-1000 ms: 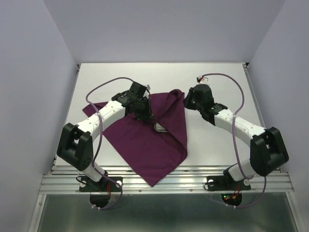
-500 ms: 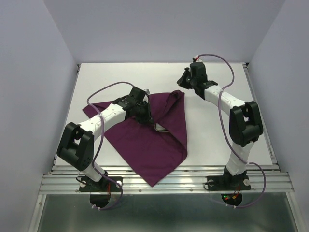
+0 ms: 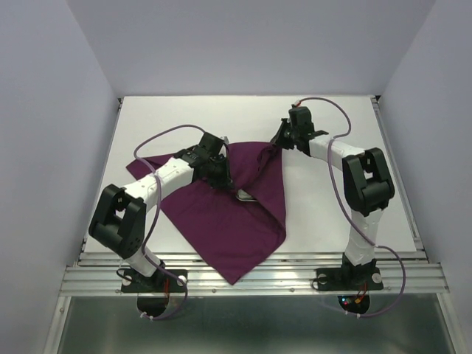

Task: Prepare the surgical pack
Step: Pack the surgical kit at the center of the board.

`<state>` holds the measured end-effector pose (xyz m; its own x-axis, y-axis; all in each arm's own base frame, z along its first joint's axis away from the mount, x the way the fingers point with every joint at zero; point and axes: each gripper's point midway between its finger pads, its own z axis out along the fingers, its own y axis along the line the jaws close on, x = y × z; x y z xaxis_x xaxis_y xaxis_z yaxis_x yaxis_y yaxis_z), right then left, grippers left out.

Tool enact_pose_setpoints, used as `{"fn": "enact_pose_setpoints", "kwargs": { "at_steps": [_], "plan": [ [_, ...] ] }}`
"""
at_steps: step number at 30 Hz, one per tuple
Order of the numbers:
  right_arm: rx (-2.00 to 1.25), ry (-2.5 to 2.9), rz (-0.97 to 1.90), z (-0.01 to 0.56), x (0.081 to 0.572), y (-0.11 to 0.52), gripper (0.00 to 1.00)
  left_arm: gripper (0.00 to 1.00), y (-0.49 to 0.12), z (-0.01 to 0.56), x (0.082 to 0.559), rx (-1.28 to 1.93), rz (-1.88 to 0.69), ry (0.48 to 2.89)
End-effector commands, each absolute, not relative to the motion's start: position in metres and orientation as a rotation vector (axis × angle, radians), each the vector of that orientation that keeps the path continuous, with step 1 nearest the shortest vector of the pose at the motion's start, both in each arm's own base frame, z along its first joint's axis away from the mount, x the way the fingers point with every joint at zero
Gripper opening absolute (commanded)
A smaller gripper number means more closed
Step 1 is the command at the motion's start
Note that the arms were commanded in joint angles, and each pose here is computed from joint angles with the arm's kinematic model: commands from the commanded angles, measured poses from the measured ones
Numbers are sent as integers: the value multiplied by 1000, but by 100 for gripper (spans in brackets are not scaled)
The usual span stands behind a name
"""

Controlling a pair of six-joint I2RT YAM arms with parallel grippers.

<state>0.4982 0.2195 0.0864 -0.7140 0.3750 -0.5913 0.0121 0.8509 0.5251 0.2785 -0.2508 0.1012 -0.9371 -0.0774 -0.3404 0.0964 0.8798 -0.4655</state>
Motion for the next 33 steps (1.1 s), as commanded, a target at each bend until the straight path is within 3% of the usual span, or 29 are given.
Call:
{"fn": "enact_pose_setpoints", "kwargs": {
  "at_steps": [1, 9, 14, 18, 20, 26, 30, 33],
  "plan": [
    [230, 2176, 713, 140, 488, 219, 1, 0, -251, 104, 282, 37, -675, 2681],
    [183, 2273, 731, 98, 452, 216, 1, 0, -242, 116, 282, -12, -642, 2644],
    [159, 2314, 712, 79, 443, 213, 1, 23, -246, 128, 278, 5, -696, 2620],
    [133, 2276, 684, 98, 446, 210, 1, 67, -245, 152, 282, 17, -701, 2563],
    [121, 2248, 659, 110, 449, 206, 1, 77, -240, 171, 285, 19, -684, 2525],
    [156, 2189, 512, 139, 451, 182, 1, 76, -186, 184, 313, -145, -565, 2466],
    [207, 2136, 415, 156, 449, 162, 1, 51, -133, 153, 332, -407, -541, 2472],
    [212, 2117, 412, 161, 445, 159, 1, 45, -102, 127, 344, -595, -527, 2461]
  ]
}}
